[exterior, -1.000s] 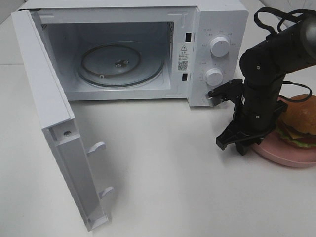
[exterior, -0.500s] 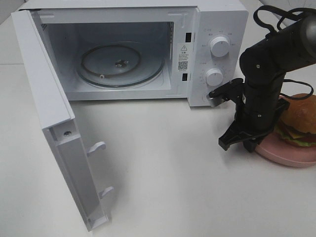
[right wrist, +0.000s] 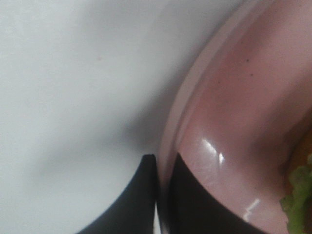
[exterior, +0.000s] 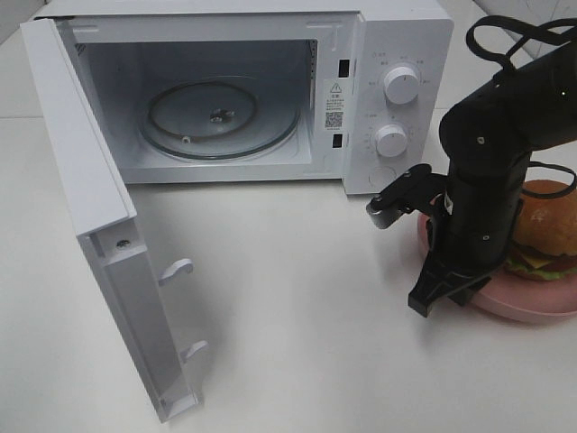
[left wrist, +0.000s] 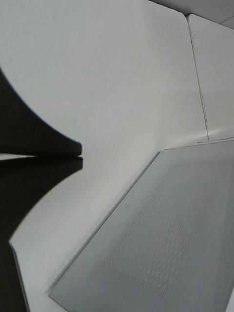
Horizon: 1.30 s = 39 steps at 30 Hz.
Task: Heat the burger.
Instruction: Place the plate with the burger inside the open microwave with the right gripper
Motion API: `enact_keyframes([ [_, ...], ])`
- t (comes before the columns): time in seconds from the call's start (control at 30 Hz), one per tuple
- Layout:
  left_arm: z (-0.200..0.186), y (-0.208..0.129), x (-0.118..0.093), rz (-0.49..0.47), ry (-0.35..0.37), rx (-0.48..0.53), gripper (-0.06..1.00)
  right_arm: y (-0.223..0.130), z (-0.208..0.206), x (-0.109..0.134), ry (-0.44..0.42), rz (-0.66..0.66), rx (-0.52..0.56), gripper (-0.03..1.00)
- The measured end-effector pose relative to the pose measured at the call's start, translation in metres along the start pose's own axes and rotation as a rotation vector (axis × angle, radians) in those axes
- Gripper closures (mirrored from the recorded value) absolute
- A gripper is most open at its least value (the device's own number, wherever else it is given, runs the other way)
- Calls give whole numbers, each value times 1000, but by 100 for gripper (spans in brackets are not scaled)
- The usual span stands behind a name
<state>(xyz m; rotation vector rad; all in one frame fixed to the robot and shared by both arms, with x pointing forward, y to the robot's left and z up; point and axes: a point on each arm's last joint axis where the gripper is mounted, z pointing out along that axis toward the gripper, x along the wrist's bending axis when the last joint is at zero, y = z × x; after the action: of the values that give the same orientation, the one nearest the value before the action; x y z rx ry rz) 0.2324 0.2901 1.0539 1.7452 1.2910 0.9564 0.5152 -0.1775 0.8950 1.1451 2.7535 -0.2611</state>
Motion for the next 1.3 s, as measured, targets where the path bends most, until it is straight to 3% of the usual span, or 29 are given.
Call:
enact_keyframes([
  [0.5,0,0,0,0,0,0,94,-30,-26,40,-84,-176,-50,95],
  [0.63,0,0,0,0,0,0,94,-40,-32,59,-134,-307,-110,95],
  [0.73,0,0,0,0,0,0,94,-41,-33,62,-139,-324,-117,95],
  [0.8,0,0,0,0,0,0,94,-48,-39,74,-152,-417,-154,95],
  [0.9,0,0,0,0,0,0,94,-49,-41,75,-156,-438,-161,95],
  [0.97,0,0,0,0,0,0,94,-52,-44,81,-173,-551,-186,95],
  [1.23,0,0,0,0,0,0,94,-48,-51,84,-199,-717,-262,95],
  [1.3,0,0,0,0,0,0,94,-45,-52,85,-222,-867,-286,95],
])
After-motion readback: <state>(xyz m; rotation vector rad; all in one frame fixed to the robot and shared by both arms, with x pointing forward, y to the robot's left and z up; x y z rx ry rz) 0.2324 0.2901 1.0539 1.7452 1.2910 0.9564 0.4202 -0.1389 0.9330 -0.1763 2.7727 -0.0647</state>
